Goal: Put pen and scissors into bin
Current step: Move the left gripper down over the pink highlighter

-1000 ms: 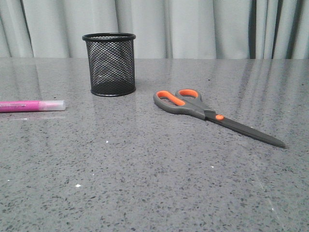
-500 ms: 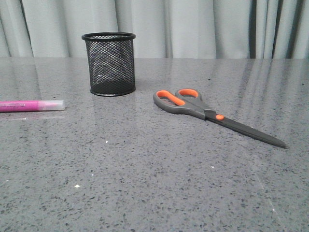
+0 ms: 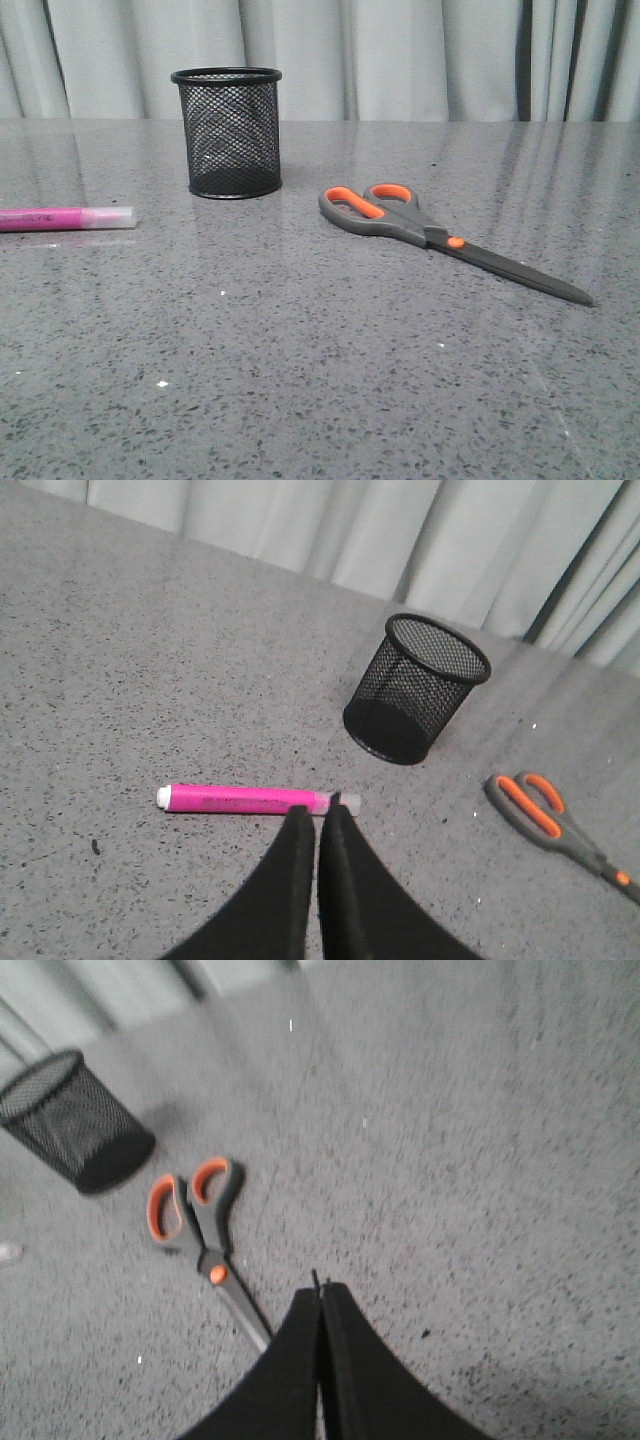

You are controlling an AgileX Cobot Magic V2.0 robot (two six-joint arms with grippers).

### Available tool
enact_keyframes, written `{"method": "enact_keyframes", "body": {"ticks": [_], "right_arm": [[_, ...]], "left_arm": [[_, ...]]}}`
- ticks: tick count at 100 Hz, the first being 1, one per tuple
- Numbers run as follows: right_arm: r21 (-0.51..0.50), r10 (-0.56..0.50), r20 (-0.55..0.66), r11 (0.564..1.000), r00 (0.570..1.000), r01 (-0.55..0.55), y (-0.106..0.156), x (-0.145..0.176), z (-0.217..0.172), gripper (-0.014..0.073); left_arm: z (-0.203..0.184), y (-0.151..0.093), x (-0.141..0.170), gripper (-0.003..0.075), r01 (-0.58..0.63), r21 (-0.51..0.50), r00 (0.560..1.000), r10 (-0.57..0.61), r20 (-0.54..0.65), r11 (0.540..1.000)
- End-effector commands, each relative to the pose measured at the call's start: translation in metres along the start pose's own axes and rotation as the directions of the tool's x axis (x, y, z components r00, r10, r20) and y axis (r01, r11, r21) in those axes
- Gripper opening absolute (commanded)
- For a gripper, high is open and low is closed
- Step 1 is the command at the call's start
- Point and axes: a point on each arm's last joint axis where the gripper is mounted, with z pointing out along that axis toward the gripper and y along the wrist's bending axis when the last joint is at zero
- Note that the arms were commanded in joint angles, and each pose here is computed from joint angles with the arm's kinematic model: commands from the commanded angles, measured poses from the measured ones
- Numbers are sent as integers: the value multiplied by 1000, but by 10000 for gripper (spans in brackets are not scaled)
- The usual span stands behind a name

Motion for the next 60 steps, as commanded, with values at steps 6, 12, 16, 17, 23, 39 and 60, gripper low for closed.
{"method": "enact_keyframes", "body": {"ticks": [6,12,16,17,23,39,60], "right_arm": [[5,-17,-50,1000,999,17,9,-32,12,-57],[4,-30,-79,1000,996,30,10,-38,17,-57],[2,-49,-94,999,994,50,11,-40,19,-57],[2,-49,-95,999,994,50,11,-41,20,-57],[-2,-63,-115,998,991,63,12,-44,22,-57],[-11,-84,-126,996,988,83,14,-47,23,14],[-11,-84,-128,996,988,83,14,-47,23,267]], "left_arm": [[8,-11,-35,-22,-51,-16,997,50,-60,999],[12,-12,-42,-21,-62,-20,993,60,-98,998],[14,-14,-46,-21,-65,-21,991,62,-118,998],[15,-13,-46,-21,-64,-22,991,61,-121,998],[20,-14,-48,-21,-94,-19,985,91,-150,995],[25,-15,-50,-20,-139,-4,970,135,-200,990],[23,-20,-57,85,-204,42,962,209,-178,978]]}}
